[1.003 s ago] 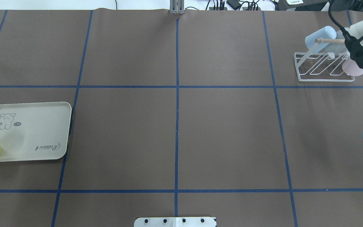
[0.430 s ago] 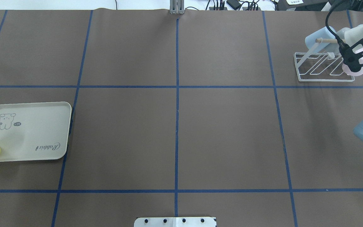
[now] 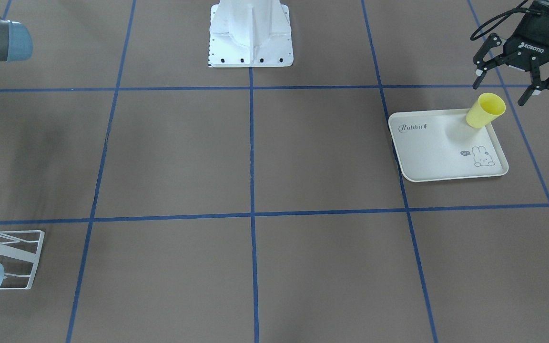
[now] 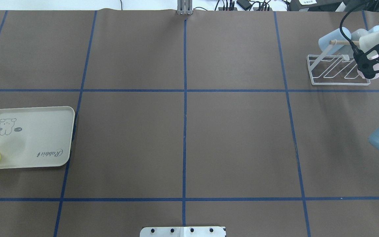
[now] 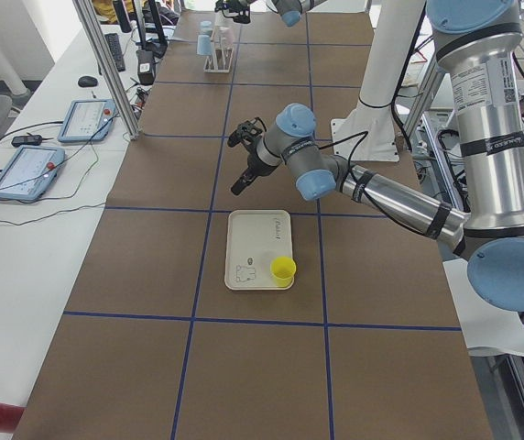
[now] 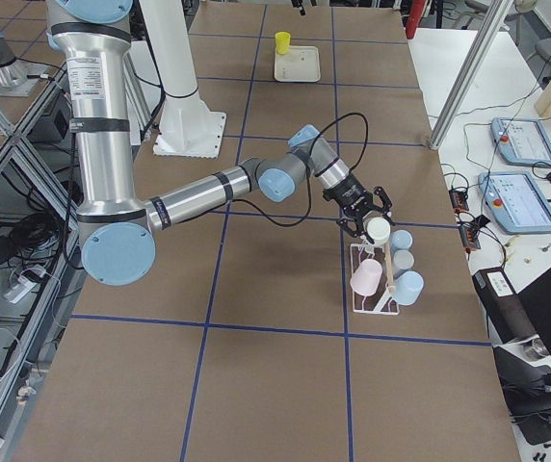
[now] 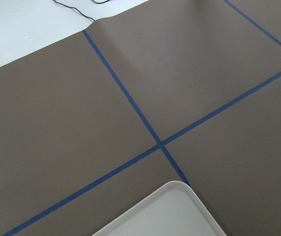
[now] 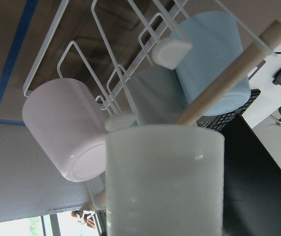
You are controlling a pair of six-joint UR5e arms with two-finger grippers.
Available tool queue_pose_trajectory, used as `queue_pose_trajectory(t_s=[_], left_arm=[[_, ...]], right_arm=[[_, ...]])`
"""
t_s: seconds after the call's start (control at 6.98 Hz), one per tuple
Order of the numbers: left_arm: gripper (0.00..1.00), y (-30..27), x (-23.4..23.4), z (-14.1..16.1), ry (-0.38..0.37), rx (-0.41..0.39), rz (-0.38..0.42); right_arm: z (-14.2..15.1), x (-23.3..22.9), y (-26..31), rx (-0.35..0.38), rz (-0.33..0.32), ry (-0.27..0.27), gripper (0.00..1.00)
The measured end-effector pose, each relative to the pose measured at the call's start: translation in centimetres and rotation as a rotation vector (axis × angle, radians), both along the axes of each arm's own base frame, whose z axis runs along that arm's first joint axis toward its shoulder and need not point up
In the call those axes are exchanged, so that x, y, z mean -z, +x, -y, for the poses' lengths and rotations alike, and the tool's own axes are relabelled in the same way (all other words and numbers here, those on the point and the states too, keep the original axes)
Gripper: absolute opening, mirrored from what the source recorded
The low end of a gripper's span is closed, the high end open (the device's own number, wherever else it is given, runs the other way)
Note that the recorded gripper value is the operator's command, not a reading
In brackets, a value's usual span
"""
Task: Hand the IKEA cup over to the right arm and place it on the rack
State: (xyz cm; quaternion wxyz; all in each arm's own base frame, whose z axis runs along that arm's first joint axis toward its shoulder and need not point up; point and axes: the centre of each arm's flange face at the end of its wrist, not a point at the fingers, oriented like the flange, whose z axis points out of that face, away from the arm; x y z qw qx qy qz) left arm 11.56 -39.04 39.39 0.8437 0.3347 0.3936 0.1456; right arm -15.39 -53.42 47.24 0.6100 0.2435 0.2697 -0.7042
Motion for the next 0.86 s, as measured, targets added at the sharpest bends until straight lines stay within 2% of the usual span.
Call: queue_pose_trajectory(t_s=[0.57, 0.86], left_arm=[[1.0, 0.0, -0.2, 0.0, 0.0, 0.0, 0.0], [1.0, 0.0, -0.3, 0.0, -0.001, 0.0, 0.001]], right_arm=[[-0.2, -2.0, -1.6, -0.003, 0.004, -0.031, 0.01], [-0.2, -2.7, -2.1, -0.001, -0.001, -0.041, 0.09]])
